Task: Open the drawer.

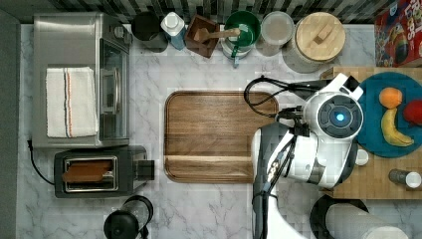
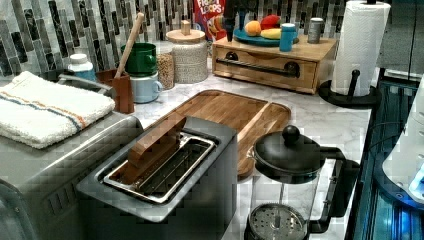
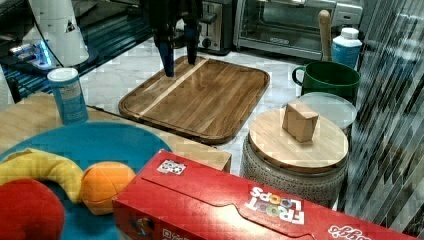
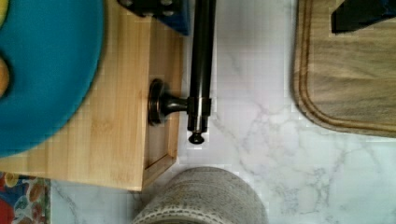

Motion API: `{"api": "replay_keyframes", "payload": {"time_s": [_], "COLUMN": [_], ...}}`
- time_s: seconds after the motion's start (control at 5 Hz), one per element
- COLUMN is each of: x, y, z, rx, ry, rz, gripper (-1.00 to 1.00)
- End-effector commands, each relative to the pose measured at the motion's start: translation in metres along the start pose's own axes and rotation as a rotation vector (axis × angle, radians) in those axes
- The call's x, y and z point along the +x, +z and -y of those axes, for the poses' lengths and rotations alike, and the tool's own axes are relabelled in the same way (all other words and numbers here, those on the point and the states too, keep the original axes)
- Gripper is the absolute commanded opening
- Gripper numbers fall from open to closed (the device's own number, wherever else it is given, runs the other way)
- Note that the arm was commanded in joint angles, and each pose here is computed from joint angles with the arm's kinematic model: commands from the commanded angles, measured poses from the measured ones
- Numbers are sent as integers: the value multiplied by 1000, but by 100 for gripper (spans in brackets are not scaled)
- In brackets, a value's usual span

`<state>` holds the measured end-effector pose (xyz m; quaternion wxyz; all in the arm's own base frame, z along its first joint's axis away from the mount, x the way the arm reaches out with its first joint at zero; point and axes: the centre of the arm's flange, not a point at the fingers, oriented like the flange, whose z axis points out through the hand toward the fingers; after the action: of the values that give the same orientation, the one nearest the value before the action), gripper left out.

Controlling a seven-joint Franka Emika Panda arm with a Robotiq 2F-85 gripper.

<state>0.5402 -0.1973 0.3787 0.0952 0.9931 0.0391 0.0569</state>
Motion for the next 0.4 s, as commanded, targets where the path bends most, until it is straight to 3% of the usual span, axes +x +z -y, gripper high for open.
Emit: {"api": "replay_keyframes", "payload": {"time_s": [0.2,0.4], "x": [-17,-25], "y": [38,46], "z": [-23,-33], "rx": [-8,-23], "ry": [-58,-58], "rz": [14,-1], "gripper": [100,100]}}
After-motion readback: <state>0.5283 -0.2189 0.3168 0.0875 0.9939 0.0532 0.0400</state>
